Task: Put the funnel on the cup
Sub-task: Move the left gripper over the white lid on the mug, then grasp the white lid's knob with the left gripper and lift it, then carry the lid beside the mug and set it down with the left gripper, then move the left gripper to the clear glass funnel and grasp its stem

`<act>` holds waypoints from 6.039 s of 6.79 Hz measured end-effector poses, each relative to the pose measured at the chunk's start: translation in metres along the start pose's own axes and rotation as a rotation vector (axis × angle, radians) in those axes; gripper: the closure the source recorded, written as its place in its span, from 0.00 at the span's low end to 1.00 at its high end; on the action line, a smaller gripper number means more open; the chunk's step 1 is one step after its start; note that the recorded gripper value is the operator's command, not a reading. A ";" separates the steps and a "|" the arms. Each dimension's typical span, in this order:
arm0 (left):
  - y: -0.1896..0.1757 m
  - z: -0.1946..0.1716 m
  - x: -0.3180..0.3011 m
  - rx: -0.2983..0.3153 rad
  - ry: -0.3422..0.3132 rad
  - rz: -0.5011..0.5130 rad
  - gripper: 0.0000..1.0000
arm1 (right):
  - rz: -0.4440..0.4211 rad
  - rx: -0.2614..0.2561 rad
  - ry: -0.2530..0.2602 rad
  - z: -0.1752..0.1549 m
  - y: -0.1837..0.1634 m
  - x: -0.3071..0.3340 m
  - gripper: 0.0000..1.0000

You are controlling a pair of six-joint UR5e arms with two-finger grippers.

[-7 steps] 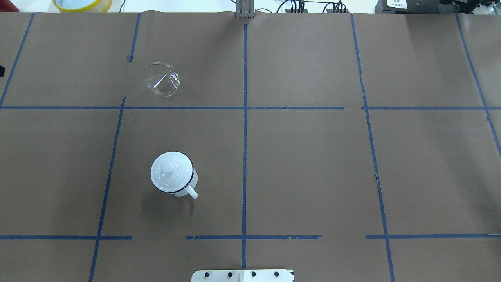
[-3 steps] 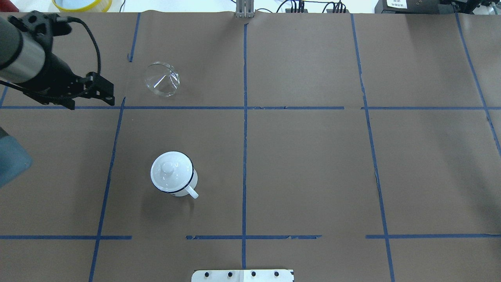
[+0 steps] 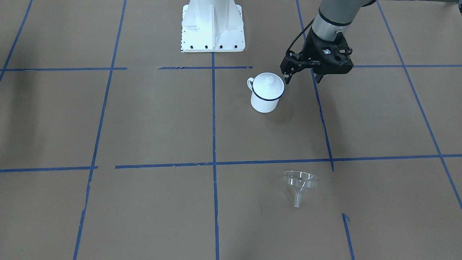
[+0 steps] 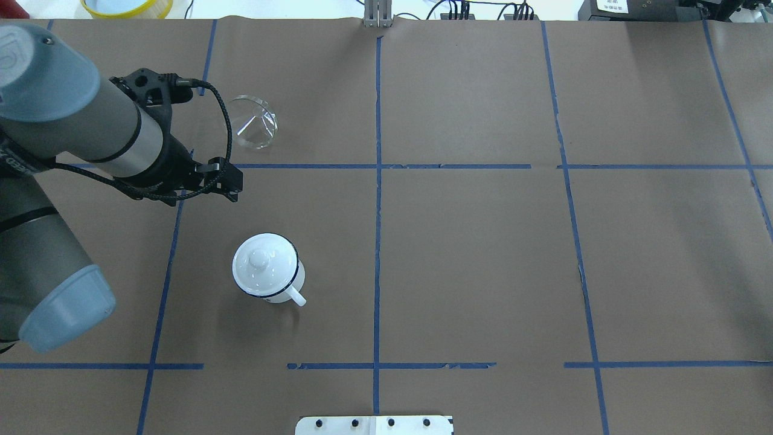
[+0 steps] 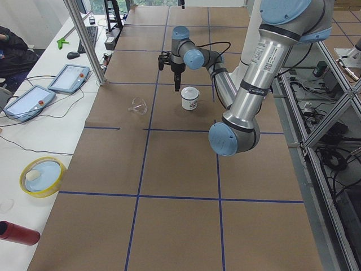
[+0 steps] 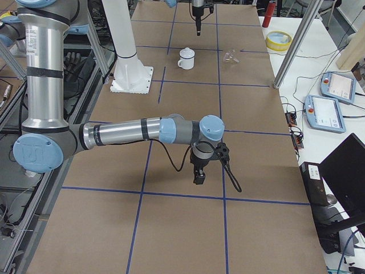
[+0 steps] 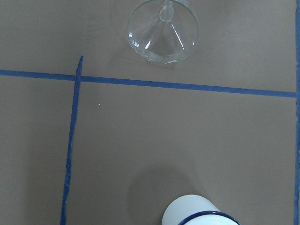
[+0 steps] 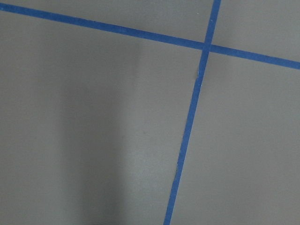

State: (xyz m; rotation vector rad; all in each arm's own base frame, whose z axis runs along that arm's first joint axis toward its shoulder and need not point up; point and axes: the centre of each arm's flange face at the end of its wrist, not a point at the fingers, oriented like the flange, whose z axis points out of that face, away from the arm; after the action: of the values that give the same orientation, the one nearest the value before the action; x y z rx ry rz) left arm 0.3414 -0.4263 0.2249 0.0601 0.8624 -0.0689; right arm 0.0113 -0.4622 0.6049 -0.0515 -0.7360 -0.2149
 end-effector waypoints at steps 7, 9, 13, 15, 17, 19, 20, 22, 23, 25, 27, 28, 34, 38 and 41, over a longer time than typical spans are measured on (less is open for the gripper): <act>0.044 0.060 0.047 -0.080 -0.033 -0.050 0.10 | 0.000 0.000 0.000 0.000 0.000 0.000 0.00; 0.046 0.069 0.048 -0.089 -0.038 -0.057 0.11 | 0.000 0.000 0.000 0.000 0.000 0.000 0.00; 0.047 0.077 0.052 -0.090 -0.026 -0.078 0.53 | 0.000 0.000 0.000 0.000 0.000 0.000 0.00; 0.048 0.076 0.053 -0.090 -0.024 -0.078 0.82 | 0.000 0.000 0.000 0.000 0.000 0.000 0.00; 0.048 0.069 0.052 -0.085 -0.015 -0.077 1.00 | 0.000 0.000 0.000 0.000 0.000 0.000 0.00; 0.049 0.045 0.048 -0.069 -0.002 -0.080 1.00 | 0.000 0.000 0.000 0.000 0.000 0.000 0.00; 0.042 0.022 0.040 -0.049 -0.006 -0.093 1.00 | 0.000 0.000 0.000 0.000 0.000 0.000 0.00; 0.019 -0.012 0.004 0.003 -0.025 -0.041 1.00 | 0.000 0.000 0.000 0.000 0.000 0.000 0.00; 0.017 -0.008 -0.020 0.006 -0.040 0.000 1.00 | 0.000 0.000 0.000 0.000 0.000 0.000 0.00; 0.024 0.021 -0.070 0.033 0.001 -0.002 1.00 | 0.000 0.000 0.000 0.000 0.000 0.000 0.00; 0.020 0.067 -0.099 0.045 0.036 -0.042 1.00 | 0.000 0.000 0.000 0.000 0.000 0.000 0.00; 0.018 0.086 -0.107 0.039 0.021 -0.051 1.00 | 0.000 0.000 0.000 0.000 0.000 0.000 0.00; 0.024 0.141 -0.097 -0.015 -0.028 -0.026 0.00 | 0.001 -0.001 0.000 0.000 0.000 0.000 0.00; 0.005 0.084 -0.089 0.055 0.035 -0.064 0.00 | 0.001 -0.001 0.000 0.000 0.000 0.000 0.00; -0.068 0.007 -0.085 0.178 0.134 -0.303 0.00 | 0.000 0.000 0.000 0.000 0.000 0.000 0.00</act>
State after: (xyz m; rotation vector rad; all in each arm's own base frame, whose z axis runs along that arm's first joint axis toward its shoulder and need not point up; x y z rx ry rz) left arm 0.2853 -0.4914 0.2925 0.1014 0.9927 -0.4297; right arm 0.0114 -0.4621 0.6050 -0.0516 -0.7360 -0.2149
